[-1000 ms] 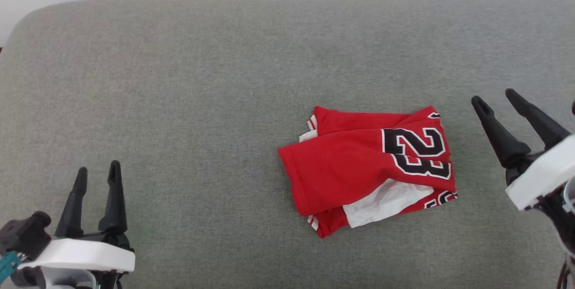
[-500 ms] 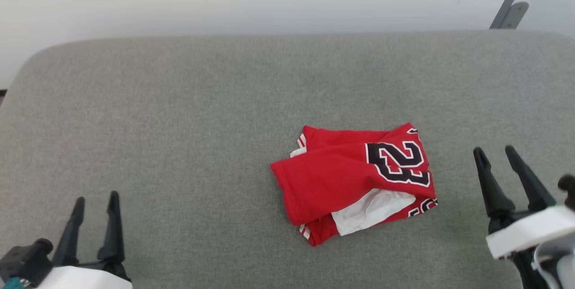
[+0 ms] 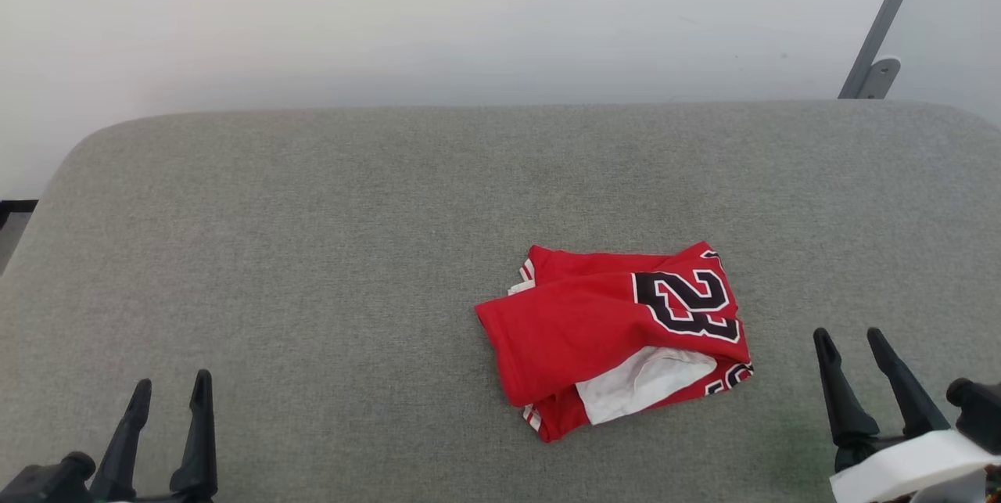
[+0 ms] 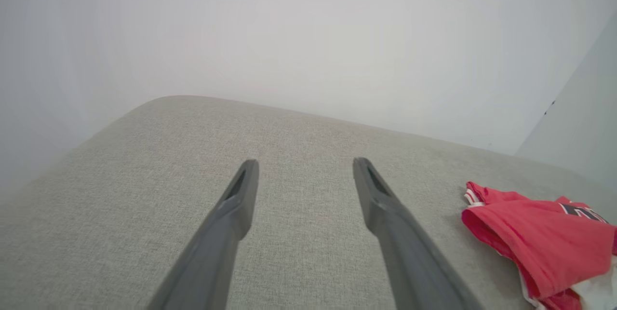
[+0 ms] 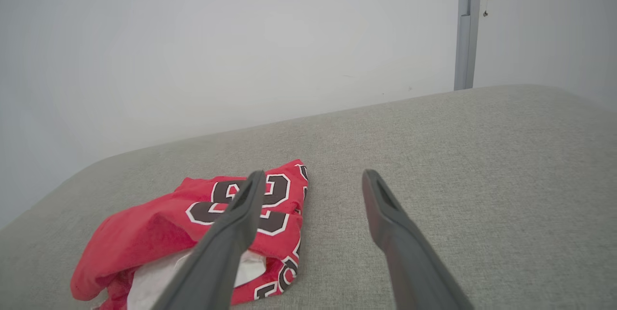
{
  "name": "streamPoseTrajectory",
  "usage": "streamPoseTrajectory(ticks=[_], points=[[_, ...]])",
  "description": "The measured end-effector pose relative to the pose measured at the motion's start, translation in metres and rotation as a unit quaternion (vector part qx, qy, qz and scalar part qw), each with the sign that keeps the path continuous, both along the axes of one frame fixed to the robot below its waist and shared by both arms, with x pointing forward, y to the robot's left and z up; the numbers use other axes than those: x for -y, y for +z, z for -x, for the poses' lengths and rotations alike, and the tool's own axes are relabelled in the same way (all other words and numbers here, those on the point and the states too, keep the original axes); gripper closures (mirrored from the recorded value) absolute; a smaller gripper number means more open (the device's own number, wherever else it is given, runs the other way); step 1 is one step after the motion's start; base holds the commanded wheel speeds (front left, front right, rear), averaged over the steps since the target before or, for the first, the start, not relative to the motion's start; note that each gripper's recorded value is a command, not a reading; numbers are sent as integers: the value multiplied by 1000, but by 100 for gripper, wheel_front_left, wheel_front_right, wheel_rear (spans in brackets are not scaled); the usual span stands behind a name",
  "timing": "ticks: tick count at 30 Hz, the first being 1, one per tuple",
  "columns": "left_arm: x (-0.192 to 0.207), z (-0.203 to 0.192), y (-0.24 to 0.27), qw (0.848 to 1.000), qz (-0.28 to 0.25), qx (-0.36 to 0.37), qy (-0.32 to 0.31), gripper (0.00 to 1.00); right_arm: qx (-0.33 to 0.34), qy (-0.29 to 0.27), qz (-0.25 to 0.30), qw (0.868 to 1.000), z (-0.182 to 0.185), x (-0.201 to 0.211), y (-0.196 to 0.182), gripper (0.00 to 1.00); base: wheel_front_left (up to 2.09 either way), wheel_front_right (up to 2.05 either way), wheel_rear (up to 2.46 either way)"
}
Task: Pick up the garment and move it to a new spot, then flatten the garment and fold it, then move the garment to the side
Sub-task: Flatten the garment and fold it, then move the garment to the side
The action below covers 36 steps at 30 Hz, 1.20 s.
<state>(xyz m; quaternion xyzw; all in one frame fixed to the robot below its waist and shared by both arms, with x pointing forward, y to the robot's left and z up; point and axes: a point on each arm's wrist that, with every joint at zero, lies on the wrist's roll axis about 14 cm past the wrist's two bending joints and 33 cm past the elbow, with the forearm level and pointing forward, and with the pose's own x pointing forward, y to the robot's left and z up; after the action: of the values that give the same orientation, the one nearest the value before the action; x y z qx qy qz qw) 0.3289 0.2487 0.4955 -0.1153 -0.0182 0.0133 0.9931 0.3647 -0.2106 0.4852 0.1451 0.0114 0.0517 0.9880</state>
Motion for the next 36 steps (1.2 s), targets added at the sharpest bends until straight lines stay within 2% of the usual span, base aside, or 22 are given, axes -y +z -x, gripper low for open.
streamPoseTrajectory(ticks=[6, 17, 21, 28, 33, 36], points=[[-4, 5, -1, 1000, -1, -1, 8, 0, 14, -15, 11, 1000, 4, 3, 6, 0, 0, 0, 0], [-3, 7, -4, 1000, -1, -5, 11, 0, 18, -5, 27, 999, 10, -8, 5, 0, 0, 0, 0], [-1, 9, -6, 1000, -1, -8, 10, 0, -5, 15, 19, 1000, 5, -16, -5, 0, 0, 0, 0], [0, 6, -11, 1000, 0, -17, 9, 0, -56, 78, 23, 995, -29, -31, 0, 0, 0, 0, 0], [0, 2, -15, 1000, 2, -25, 9, 0, -115, 120, 52, 985, -53, -35, -3, 0, 0, 0, 0], [3, -1, -20, 999, 4, -33, 7, 0, -165, 138, 70, 974, -66, -34, -12, 0, 0, 0, 0]])
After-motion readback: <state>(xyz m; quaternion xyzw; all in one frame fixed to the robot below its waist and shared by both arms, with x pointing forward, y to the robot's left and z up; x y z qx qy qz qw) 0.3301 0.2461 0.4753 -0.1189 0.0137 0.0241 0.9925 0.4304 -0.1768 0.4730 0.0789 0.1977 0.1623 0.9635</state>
